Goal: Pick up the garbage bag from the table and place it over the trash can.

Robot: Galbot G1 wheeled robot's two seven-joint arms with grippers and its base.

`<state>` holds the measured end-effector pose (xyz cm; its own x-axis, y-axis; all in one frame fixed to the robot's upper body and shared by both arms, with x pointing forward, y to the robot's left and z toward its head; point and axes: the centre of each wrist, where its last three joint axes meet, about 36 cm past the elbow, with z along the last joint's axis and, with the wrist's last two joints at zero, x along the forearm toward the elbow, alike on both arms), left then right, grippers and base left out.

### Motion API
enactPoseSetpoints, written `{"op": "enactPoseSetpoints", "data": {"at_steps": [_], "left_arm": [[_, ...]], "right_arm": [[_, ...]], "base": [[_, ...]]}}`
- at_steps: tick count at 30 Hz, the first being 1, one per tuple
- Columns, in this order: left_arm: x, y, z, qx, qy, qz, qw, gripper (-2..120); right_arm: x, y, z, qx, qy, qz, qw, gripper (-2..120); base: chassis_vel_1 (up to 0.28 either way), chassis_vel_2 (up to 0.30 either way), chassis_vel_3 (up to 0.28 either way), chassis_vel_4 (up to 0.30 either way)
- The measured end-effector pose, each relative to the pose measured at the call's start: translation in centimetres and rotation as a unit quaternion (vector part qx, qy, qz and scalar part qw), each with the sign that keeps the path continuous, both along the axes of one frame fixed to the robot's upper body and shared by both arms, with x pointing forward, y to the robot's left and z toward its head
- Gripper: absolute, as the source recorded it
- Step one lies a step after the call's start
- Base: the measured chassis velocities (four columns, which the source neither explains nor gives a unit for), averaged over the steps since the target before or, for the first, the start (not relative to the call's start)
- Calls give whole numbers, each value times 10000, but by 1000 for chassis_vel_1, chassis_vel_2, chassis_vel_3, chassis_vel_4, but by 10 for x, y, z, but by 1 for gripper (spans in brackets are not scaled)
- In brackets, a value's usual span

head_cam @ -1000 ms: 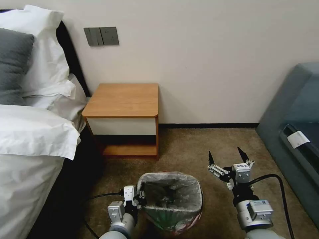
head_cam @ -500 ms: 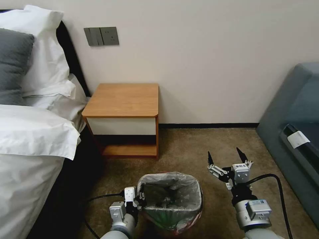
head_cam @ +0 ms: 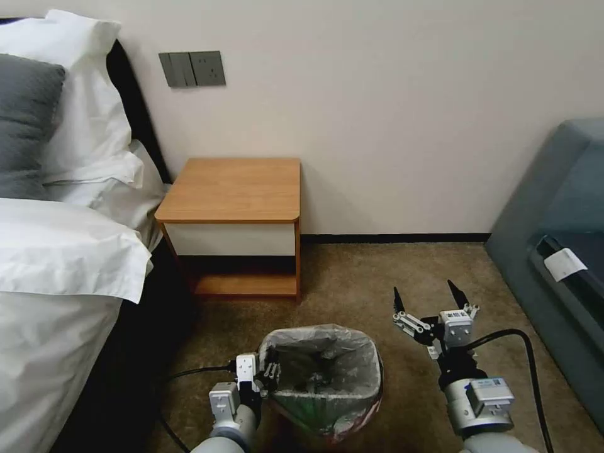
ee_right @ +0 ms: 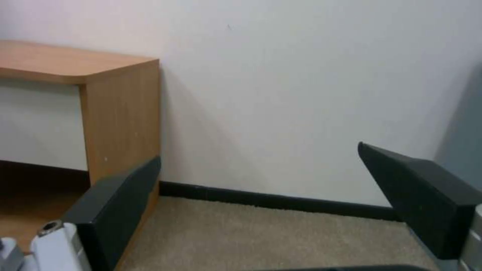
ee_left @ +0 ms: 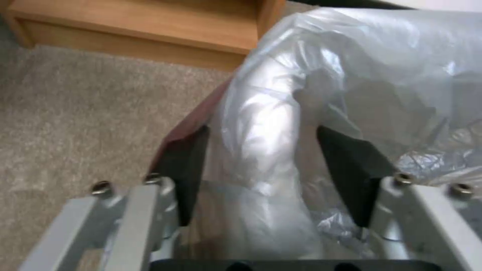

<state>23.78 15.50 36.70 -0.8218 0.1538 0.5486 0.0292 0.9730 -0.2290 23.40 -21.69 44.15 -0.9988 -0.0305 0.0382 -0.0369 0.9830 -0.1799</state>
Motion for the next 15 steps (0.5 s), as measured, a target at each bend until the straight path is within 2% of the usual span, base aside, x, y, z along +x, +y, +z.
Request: {"op": "enactPoseSetpoints", "data": {"at_steps": [4,5,7,8,10,15], "left_arm": [[1,2,4,33,-98,4,9999,79],[1,2,4,33,-98,4,9999,79],[3,4,6,63,-187,0,9998,89],[3,4,6,63,-187,0,9998,89],[3,4,7,97,-254,-6,9996,97],[3,4,11,120,-365,2,9993,100]], "right_arm": [[0,2,0,23,-1,3,10000,100],[0,2,0,23,-1,3,10000,100],[0,2,0,36,-2,4,10000,100],[0,2,0,36,-2,4,10000,100],[-1,3,-1,39,-5,3,10000,100],[-2,3,-1,46,-1,-3,10000,100]], "base": [[0,0,0,0],[0,0,0,0],[0,0,0,0],[0,0,0,0],[0,0,0,0],[0,0,0,0]]}}
